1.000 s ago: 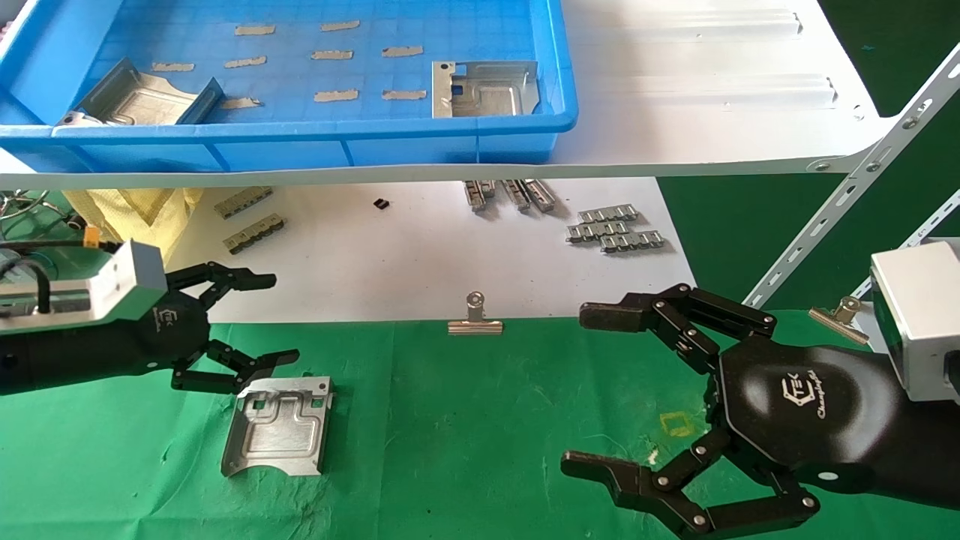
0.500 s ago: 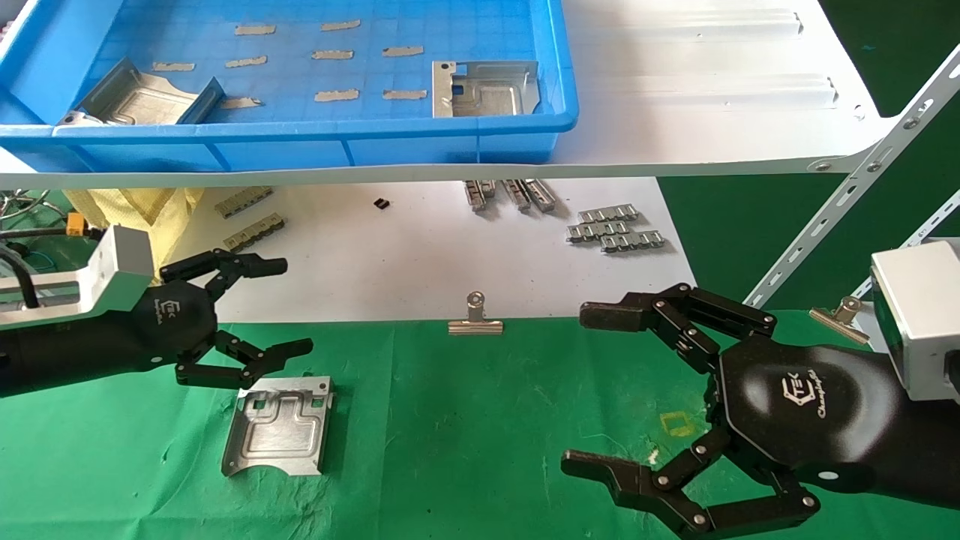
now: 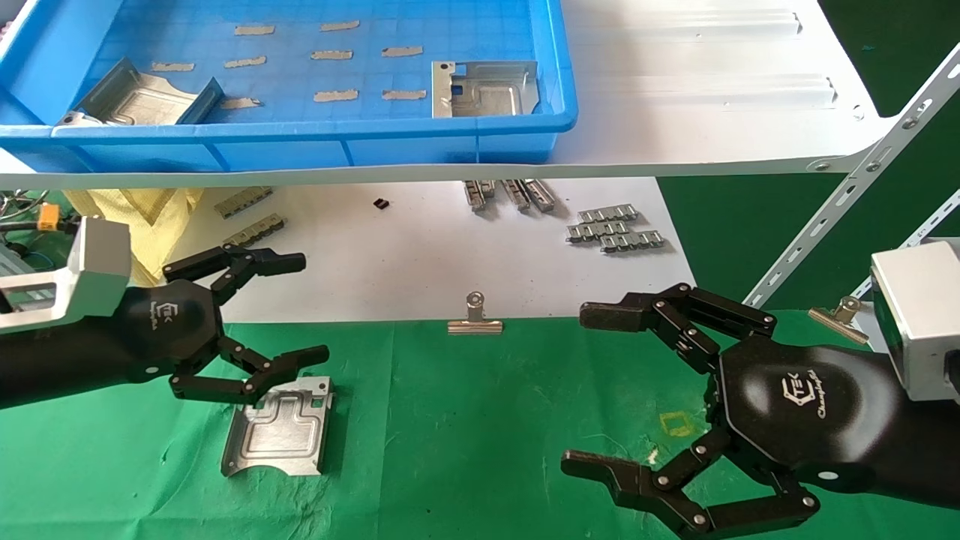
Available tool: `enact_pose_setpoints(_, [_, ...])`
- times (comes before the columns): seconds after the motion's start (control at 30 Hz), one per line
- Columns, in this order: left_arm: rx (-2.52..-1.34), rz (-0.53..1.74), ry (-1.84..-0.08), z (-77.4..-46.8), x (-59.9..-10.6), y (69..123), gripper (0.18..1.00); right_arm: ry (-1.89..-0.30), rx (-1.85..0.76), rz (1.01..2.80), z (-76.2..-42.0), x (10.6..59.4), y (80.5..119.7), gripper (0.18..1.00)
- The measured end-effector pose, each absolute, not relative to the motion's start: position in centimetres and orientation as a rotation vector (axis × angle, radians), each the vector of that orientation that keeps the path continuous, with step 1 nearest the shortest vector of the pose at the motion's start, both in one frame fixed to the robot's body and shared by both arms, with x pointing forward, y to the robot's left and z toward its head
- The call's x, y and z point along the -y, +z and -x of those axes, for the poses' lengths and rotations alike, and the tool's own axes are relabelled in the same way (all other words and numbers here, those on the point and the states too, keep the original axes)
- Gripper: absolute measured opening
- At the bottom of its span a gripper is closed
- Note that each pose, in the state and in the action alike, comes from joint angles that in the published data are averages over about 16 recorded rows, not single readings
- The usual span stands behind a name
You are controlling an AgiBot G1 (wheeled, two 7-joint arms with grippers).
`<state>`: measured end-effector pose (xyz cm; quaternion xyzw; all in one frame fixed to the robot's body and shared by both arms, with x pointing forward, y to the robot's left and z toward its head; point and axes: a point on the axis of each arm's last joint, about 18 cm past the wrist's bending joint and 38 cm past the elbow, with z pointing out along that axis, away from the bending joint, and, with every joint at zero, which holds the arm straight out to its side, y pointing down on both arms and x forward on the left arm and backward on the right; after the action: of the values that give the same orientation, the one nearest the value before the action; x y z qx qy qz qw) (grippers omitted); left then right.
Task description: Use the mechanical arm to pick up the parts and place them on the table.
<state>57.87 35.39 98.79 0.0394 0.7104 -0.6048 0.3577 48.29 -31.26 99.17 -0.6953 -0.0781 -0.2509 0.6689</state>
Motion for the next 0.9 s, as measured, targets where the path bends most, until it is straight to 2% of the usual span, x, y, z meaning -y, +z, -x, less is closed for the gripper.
enact_pose_setpoints(0.9, [-1.907,-0.263,-1.779,-48.6,-30.5,99.3,1.001,-0.566,0.176,1.568,-48.3,31.3,99.2,1.001])
